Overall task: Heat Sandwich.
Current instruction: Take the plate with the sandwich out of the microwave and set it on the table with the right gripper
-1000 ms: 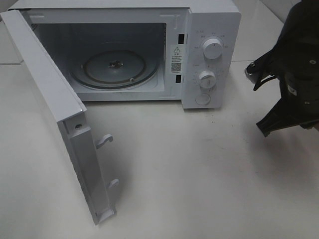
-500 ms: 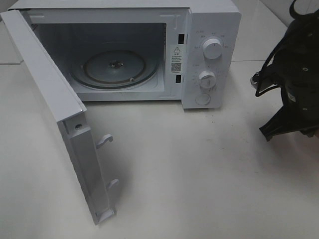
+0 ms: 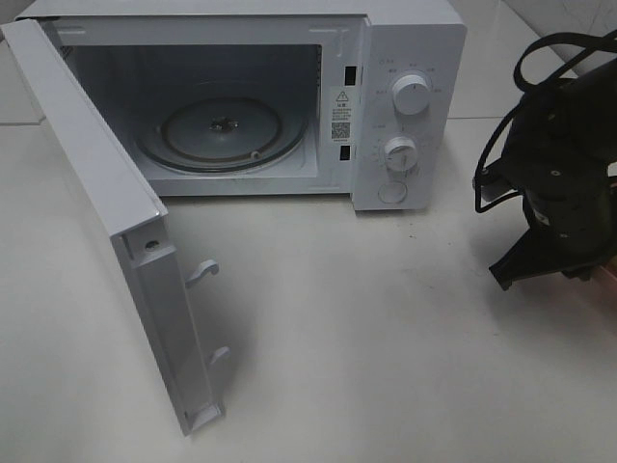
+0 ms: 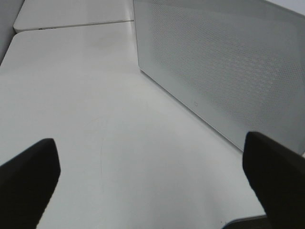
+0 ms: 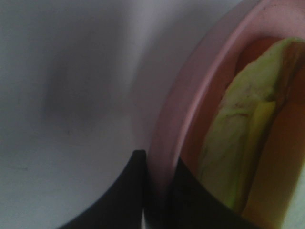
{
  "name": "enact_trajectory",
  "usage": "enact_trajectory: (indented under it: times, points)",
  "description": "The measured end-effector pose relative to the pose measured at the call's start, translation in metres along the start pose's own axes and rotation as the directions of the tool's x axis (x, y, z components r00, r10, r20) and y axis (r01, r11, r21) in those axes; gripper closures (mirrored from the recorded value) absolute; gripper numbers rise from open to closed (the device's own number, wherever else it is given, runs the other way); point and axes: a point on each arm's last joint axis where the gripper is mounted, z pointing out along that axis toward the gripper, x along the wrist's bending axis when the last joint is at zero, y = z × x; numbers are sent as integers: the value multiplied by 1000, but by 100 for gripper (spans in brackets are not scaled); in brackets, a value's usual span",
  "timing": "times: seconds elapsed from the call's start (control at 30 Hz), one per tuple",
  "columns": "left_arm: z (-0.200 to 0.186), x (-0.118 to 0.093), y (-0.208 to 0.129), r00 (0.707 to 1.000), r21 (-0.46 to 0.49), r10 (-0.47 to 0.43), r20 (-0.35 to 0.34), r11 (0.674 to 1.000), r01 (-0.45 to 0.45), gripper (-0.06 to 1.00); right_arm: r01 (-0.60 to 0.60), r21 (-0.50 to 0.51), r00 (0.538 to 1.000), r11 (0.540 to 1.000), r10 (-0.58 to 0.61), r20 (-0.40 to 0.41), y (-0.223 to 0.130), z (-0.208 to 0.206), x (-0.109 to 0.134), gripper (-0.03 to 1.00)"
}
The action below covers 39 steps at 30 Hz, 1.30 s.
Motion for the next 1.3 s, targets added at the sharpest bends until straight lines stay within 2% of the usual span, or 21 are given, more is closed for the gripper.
enact_trajectory:
  times: [0.63, 1.0, 1.17, 1.27, 1.3]
  points:
    - [0, 0, 0, 1000, 0, 0, 0, 1000, 0, -4, 40, 21, 999, 999, -41, 7, 4, 37, 28, 88]
    - [0, 0, 0, 1000, 0, 0, 0, 1000, 0, -4, 19, 21, 1000, 1000, -20, 9, 4, 38, 29, 86]
    - [0, 0, 0, 1000, 0, 0, 0, 1000, 0, -4, 24, 28, 1000, 999, -25, 17, 4, 39, 29, 81]
    - [0, 0, 0, 1000, 0, 0, 0, 1000, 0, -4, 46, 41, 999, 998, -47, 24, 3, 39, 29, 70]
    - [0, 0, 0, 1000, 0, 0, 0, 1000, 0, -4, 46, 41, 999, 998, -47, 24, 3, 39, 29, 70]
